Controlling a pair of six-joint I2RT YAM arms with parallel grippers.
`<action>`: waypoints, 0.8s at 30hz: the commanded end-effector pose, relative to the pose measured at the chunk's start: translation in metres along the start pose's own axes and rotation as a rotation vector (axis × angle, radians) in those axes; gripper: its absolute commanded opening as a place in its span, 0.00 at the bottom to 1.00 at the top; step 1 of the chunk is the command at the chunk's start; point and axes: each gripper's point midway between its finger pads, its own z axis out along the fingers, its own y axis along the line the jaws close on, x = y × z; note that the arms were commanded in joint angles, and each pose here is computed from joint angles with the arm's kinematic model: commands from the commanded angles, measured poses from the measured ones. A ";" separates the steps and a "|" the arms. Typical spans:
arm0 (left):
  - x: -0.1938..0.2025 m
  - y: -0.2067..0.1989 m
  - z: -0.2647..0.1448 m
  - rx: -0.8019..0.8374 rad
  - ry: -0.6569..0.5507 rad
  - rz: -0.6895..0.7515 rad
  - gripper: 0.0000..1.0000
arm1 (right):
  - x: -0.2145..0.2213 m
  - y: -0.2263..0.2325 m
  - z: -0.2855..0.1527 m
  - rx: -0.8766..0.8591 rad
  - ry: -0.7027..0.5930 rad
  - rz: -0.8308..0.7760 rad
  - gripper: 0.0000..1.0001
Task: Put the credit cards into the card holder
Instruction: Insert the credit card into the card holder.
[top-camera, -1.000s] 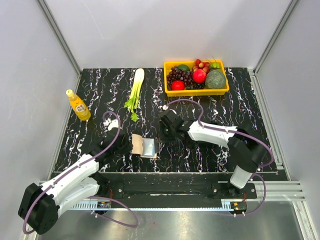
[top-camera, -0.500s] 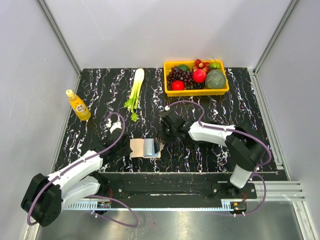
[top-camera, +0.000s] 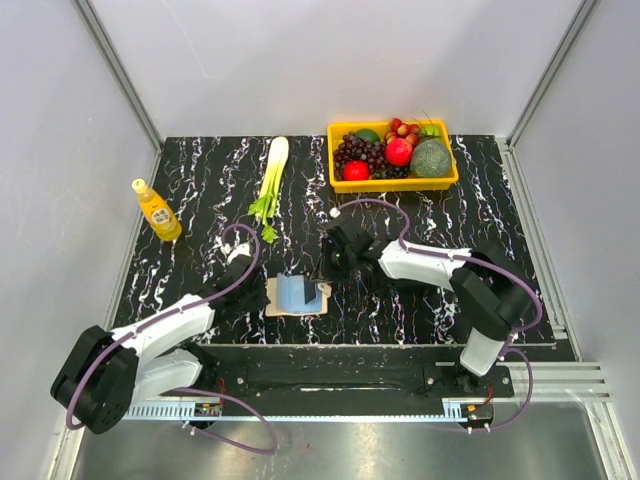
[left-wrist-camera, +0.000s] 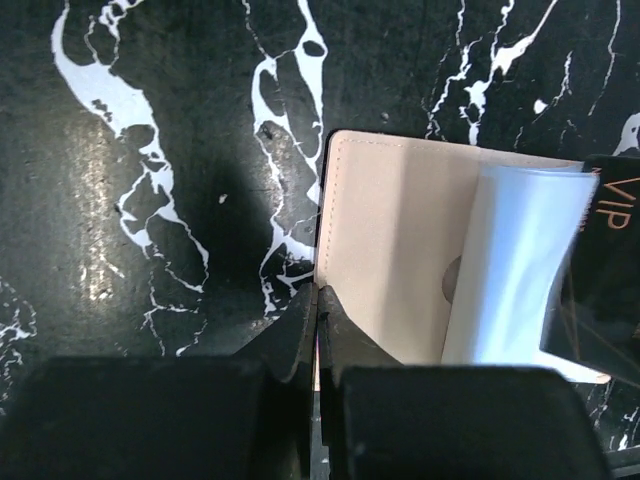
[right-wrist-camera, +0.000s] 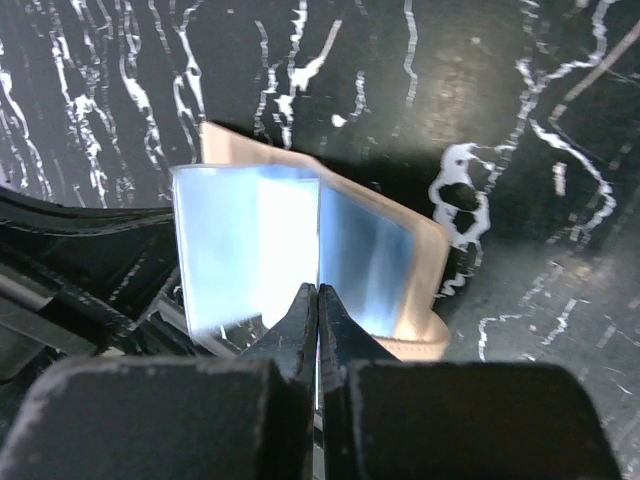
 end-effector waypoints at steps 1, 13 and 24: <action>0.000 -0.016 0.004 0.069 0.016 0.000 0.00 | -0.003 0.046 0.001 -0.134 0.016 -0.048 0.00; -0.005 -0.021 0.001 0.097 -0.003 -0.006 0.00 | 0.005 0.052 0.012 -0.136 0.042 -0.067 0.00; -0.035 -0.032 -0.033 0.145 -0.115 -0.035 0.41 | 0.012 0.010 0.031 0.036 0.042 -0.050 0.00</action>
